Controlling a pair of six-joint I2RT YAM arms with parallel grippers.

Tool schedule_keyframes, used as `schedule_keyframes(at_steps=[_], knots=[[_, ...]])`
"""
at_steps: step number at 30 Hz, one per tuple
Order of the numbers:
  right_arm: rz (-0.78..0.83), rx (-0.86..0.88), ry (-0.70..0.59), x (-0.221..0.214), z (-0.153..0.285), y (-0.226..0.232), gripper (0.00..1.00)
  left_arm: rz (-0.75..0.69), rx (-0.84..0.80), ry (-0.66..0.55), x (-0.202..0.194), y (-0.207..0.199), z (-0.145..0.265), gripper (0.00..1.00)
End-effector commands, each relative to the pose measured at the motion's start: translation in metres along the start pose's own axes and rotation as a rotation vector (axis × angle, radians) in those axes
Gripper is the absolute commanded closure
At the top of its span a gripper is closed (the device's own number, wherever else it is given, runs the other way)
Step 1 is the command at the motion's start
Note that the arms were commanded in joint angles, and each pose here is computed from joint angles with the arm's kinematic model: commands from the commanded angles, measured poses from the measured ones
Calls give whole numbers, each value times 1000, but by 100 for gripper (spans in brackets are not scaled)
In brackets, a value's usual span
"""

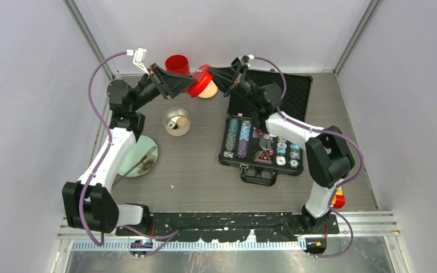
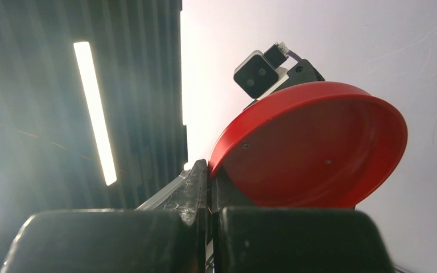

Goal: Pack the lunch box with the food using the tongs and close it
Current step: Pick up the box lid from the center of the board.

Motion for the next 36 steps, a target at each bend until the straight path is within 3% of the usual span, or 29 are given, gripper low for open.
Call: schedule_keyframes(at_steps=[1, 4, 7, 9, 10, 14, 21, 27, 32, 36], knots=[[-32, 104, 45, -23, -5, 33, 99, -46, -73, -42, 5, -12, -2, 63], [-40, 95, 39, -22, -4, 30, 100, -44, -80, -51, 6, -14, -2, 75], [-43, 78, 36, -20, -4, 27, 100, -41, -78, -62, 9, -15, -3, 95], [-43, 58, 34, -18, -4, 24, 99, -34, -67, -65, 11, -14, -4, 100], [-41, 45, 32, -17, -4, 23, 95, -31, -58, -65, 13, -14, -5, 100], [-21, -14, 16, -7, 0, 17, 61, -39, -31, -55, 21, -13, -3, 100], [-11, -202, -38, 9, 20, 6, 31, -103, 82, 4, 39, -13, 9, 100], [69, -364, -5, 9, 36, 3, 24, -189, 347, 66, 59, -3, 16, 100], [265, -469, 97, -1, 49, 17, 23, -287, 569, 149, 69, 22, 19, 100], [474, -681, 185, -16, 75, 19, 21, -423, 755, 183, 78, 49, 23, 100]])
Point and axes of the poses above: each gripper's point midway between its finger pads, its own z axis back along the fingers, its own y axis along the line the jaws close on, x = y × z, the point moved 10 cm from there along z, back along the fingers, and after that the axes turned 4 degrees about -z, right-handed, at the moved point
